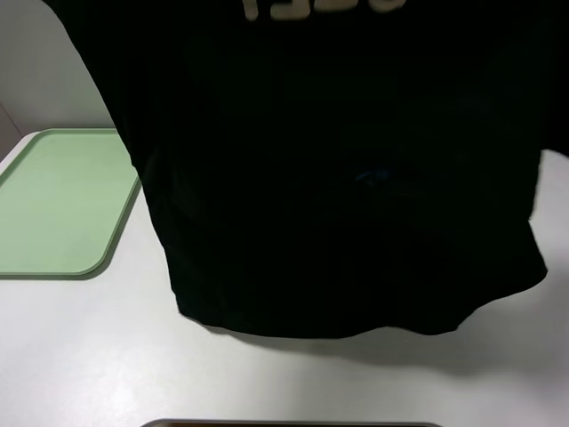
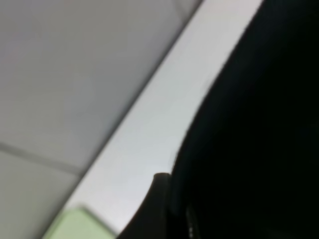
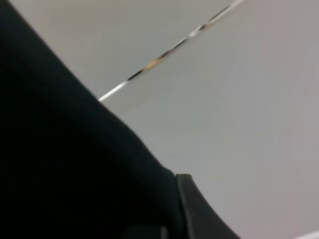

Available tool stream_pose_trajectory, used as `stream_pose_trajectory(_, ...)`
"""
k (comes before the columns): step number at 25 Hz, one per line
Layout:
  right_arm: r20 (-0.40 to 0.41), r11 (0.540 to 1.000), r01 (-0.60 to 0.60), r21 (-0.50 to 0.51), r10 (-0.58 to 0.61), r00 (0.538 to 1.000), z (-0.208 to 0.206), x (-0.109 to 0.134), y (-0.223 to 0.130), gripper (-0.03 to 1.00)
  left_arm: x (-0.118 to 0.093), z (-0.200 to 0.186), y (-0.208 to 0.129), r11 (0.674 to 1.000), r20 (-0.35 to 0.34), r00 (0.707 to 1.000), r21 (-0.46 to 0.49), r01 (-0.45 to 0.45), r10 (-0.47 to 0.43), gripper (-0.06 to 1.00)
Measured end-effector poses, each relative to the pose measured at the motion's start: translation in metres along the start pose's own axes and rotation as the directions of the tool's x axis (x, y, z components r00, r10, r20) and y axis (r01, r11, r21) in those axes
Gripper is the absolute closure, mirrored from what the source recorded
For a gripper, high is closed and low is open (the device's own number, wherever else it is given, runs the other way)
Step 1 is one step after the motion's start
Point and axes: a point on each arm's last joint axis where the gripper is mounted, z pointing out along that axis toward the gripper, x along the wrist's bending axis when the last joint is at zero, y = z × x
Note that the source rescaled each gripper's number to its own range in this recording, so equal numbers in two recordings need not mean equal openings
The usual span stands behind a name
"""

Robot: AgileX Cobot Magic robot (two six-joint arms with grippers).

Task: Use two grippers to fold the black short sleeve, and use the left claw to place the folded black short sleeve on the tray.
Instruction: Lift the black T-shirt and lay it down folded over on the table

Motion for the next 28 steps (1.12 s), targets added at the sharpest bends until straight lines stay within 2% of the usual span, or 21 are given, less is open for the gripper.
stream_pose_trajectory(1,-0.037,0.999,0.02,0.049,-0.018,0.999,0.019,0.01,-0.003,0.97,0.002,0.018,-0.003,0.999,0.002,1.0,0.054,-0.006,0.006,0.94)
stream_pose_trajectory(2,-0.078,0.994,0.043,0.103,-0.035,0.996,0.041,0.021,-0.008,0.97,0.002,0.018,-0.003,0.999,0.002,1.0,0.054,-0.006,0.006,0.94)
stream_pose_trajectory(3,-0.111,0.986,0.062,0.153,-0.045,0.993,0.059,0.03,-0.015,0.97,0.004,0.033,-0.006,0.995,0.006,1.0,0.099,-0.01,0.01,0.94)
stream_pose_trajectory(5,-0.186,0.965,0.118,0.235,-0.074,0.98,0.099,0.051,-0.034,0.97,0.007,0.071,-0.016,0.979,0.013,1.0,0.204,-0.029,0.027,0.94)
stream_pose_trajectory(6,-0.219,0.956,0.142,0.257,-0.085,0.972,0.117,0.061,-0.044,0.97,0.008,0.104,-0.025,0.959,0.012,0.999,0.279,-0.047,0.046,0.94)
stream_pose_trajectory(11,-0.354,0.926,0.243,0.289,-0.133,0.926,0.178,0.104,-0.091,0.97,0.008,0.165,-0.049,0.898,0.014,0.992,0.422,-0.123,0.129,0.94)
stream_pose_trajectory(13,-0.399,0.919,0.28,0.278,-0.155,0.904,0.192,0.117,-0.107,0.97,0.008,0.177,-0.054,0.885,0.014,0.988,0.442,-0.145,0.155,0.94)
stream_pose_trajectory(15,-0.438,0.918,0.318,0.237,-0.191,0.878,0.206,0.126,-0.123,0.97,0.009,0.184,-0.055,0.888,0.001,0.985,0.433,-0.155,0.172,0.94)
stream_pose_trajectory(18,-0.435,0.922,0.331,0.199,-0.219,0.873,0.215,0.122,-0.13,0.97,0.012,0.187,-0.052,0.907,-0.036,0.984,0.396,-0.147,0.175,0.94)
stream_pose_trajectory(23,-0.335,0.945,0.29,0.154,-0.226,0.915,0.231,0.091,-0.114,0.97,0.021,0.187,-0.05,0.931,-0.117,0.983,0.354,-0.095,0.145,0.94)
stream_pose_trajectory(28,-0.278,0.958,0.271,0.093,-0.237,0.931,0.237,0.075,-0.098,0.97,0.024,0.186,-0.054,0.921,-0.113,0.979,0.373,-0.115,0.168,0.94)
